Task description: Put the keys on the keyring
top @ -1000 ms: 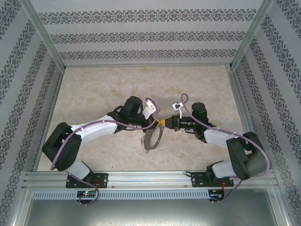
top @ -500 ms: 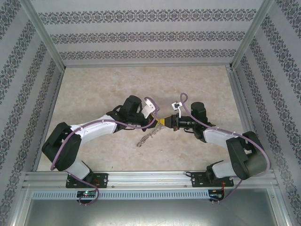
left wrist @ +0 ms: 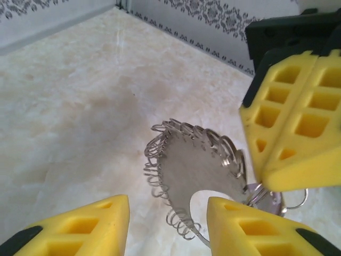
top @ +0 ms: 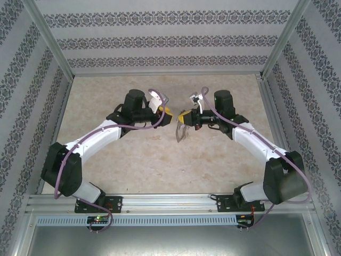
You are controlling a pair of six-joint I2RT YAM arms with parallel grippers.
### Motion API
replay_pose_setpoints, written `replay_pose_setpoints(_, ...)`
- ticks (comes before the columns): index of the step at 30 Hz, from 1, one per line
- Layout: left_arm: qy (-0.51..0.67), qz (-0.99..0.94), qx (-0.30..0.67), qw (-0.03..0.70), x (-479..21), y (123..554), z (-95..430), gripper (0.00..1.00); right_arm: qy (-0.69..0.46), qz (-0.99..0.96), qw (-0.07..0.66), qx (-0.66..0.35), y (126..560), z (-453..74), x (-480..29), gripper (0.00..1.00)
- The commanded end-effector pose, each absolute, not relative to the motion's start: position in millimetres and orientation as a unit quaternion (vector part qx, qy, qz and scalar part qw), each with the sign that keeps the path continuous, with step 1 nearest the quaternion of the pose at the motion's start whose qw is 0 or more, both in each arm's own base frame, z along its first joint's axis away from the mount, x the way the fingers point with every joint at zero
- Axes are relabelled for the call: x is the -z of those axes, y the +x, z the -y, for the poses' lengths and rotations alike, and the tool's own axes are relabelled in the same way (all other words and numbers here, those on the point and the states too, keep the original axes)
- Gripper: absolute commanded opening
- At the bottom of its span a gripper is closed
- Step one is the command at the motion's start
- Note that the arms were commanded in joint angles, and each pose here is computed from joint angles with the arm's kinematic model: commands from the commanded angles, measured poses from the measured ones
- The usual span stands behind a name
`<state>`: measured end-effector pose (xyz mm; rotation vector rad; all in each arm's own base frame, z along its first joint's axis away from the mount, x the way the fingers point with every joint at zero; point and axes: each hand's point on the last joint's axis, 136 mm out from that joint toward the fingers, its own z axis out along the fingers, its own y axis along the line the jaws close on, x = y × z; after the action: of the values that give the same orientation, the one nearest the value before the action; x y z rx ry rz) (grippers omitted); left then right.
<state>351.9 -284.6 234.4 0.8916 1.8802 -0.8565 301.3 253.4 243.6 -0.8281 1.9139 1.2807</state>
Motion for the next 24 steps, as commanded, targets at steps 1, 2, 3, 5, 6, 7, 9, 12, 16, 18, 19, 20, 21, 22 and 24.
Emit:
replay_pose_setpoints(1, 0.394, -0.734, 0.383, 0.4, -250, 343, 282, 0.43, -0.366, -0.731, 0.316, -0.481, 293, -250, -252, 0.0)
replay_pose_setpoints(2, 0.402, -0.728, 0.395, 0.391, -253, 342, 283, 0.43, -0.374, -0.73, 0.314, -0.478, 294, -251, -257, 0.0)
replay_pose_setpoints(3, 0.407, -0.724, 0.403, 0.385, -255, 341, 284, 0.43, -0.38, -0.728, 0.315, -0.476, 297, -251, -264, 0.0)
replay_pose_setpoints(5, 0.418, -0.715, 0.416, 0.375, -259, 338, 286, 0.44, -0.389, -0.727, 0.31, -0.473, 299, -251, -271, 0.0)
replay_pose_setpoints(6, 0.423, -0.708, 0.425, 0.373, -264, 335, 288, 0.43, -0.395, -0.725, 0.308, -0.473, 300, -252, -275, 0.0)
replay_pose_setpoints(7, 0.426, -0.702, 0.432, 0.373, -269, 334, 288, 0.43, -0.397, -0.724, 0.309, -0.473, 302, -252, -278, 0.0)
replay_pose_setpoints(9, 0.436, -0.686, 0.453, 0.367, -279, 326, 291, 0.41, -0.405, -0.718, 0.308, -0.475, 302, -252, -286, 0.0)
replay_pose_setpoints(12, 0.447, -0.671, 0.469, 0.361, -289, 319, 293, 0.39, -0.411, -0.709, 0.312, -0.481, 302, -254, -296, 0.0)
replay_pose_setpoints(16, 0.453, -0.663, 0.483, 0.349, -291, 316, 296, 0.35, -0.418, -0.696, 0.318, -0.489, 300, -257, -306, 0.0)
replay_pose_setpoints(18, 0.453, -0.661, 0.489, 0.344, -290, 317, 298, 0.34, -0.422, -0.691, 0.318, -0.494, 298, -259, -309, 0.0)
replay_pose_setpoints(19, 0.453, -0.66, 0.491, 0.342, -290, 318, 299, 0.34, -0.424, -0.689, 0.318, -0.494, 297, -261, -310, 0.0)
replay_pose_setpoints(20, 0.454, -0.659, 0.493, 0.342, -291, 319, 299, 0.34, -0.424, -0.69, 0.317, -0.493, 297, -262, -309, 0.0)
replay_pose_setpoints(21, 0.454, -0.657, 0.495, 0.342, -291, 320, 300, 0.34, -0.425, -0.69, 0.317, -0.492, 297, -262, -309, 0.0)
replay_pose_setpoints(22, 0.454, -0.656, 0.497, 0.341, -291, 321, 301, 0.34, -0.426, -0.69, 0.317, -0.493, 297, -263, -309, 0.0)
replay_pose_setpoints(24, 0.457, -0.651, 0.502, 0.34, -294, 321, 303, 0.33, -0.426, -0.69, 0.317, -0.492, 298, -263, -308, 0.0)
